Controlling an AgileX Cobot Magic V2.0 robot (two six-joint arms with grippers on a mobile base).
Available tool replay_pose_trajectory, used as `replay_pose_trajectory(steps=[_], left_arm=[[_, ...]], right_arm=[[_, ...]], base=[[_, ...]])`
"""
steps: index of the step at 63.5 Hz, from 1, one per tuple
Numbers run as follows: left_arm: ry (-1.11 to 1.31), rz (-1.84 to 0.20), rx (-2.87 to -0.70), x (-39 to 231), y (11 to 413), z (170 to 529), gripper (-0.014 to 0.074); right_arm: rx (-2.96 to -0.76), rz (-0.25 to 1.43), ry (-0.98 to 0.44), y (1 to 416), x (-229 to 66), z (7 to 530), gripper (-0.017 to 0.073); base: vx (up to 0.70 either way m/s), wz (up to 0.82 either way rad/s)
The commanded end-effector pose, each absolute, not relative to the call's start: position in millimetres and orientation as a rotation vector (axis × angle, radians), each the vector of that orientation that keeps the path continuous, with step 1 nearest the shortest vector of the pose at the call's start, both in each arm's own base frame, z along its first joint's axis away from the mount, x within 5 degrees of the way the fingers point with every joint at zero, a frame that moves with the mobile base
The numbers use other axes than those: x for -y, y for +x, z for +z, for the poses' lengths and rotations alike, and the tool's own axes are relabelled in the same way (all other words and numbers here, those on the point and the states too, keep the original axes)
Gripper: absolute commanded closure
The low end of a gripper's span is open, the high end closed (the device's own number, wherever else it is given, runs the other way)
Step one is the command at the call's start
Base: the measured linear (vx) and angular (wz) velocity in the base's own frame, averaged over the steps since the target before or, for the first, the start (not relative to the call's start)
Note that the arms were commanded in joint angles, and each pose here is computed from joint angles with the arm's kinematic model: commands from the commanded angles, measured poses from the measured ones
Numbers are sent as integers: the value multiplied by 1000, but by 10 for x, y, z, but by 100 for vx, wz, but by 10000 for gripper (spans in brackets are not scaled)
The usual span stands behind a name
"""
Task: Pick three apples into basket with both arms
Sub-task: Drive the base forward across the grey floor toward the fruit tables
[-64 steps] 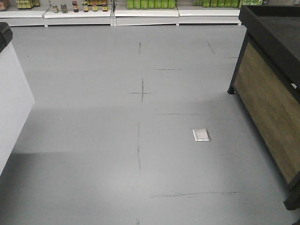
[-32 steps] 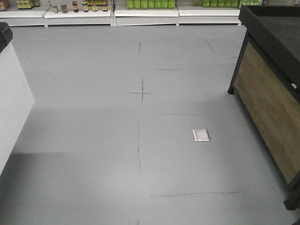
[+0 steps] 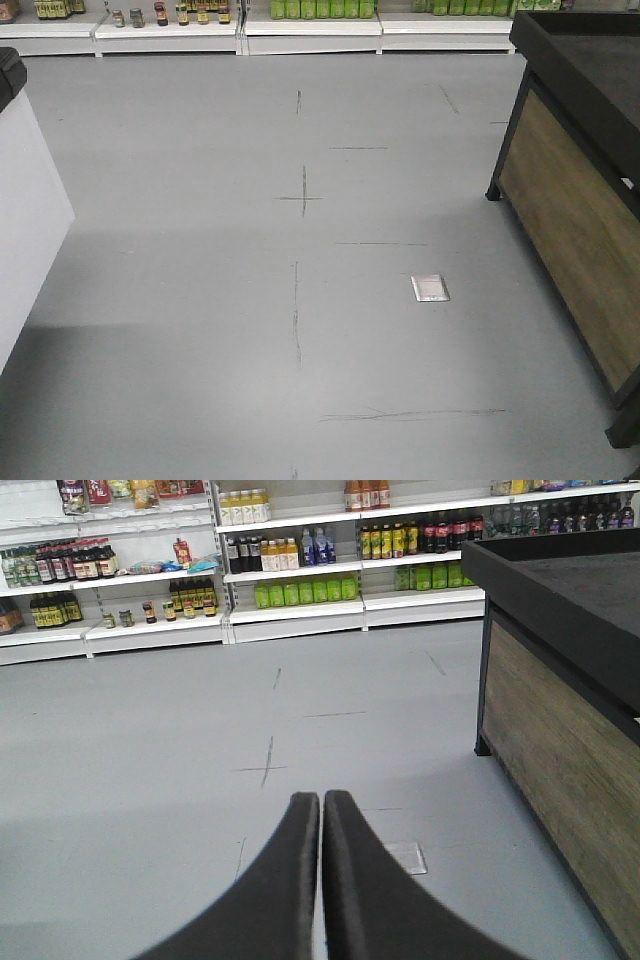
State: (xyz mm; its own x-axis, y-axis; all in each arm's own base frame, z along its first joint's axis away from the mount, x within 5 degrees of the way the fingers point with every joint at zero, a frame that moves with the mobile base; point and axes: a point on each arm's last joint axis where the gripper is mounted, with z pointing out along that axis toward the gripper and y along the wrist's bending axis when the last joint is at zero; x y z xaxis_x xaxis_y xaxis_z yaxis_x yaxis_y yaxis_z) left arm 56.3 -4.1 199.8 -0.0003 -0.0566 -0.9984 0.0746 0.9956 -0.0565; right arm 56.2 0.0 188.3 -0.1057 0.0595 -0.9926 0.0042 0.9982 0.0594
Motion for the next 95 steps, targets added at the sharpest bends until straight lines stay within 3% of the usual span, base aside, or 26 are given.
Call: replay_pose_trajectory(steps=[1, 95], left_arm=[[2, -122, -1488, 42, 552, 2043, 600], [2, -122, -1488, 42, 552, 2043, 600]], right_arm=[[-1603, 37, 40, 563, 2, 1911, 568], [-1603, 37, 40, 563, 2, 1911, 568]], base=[[0, 0], [5, 3]])
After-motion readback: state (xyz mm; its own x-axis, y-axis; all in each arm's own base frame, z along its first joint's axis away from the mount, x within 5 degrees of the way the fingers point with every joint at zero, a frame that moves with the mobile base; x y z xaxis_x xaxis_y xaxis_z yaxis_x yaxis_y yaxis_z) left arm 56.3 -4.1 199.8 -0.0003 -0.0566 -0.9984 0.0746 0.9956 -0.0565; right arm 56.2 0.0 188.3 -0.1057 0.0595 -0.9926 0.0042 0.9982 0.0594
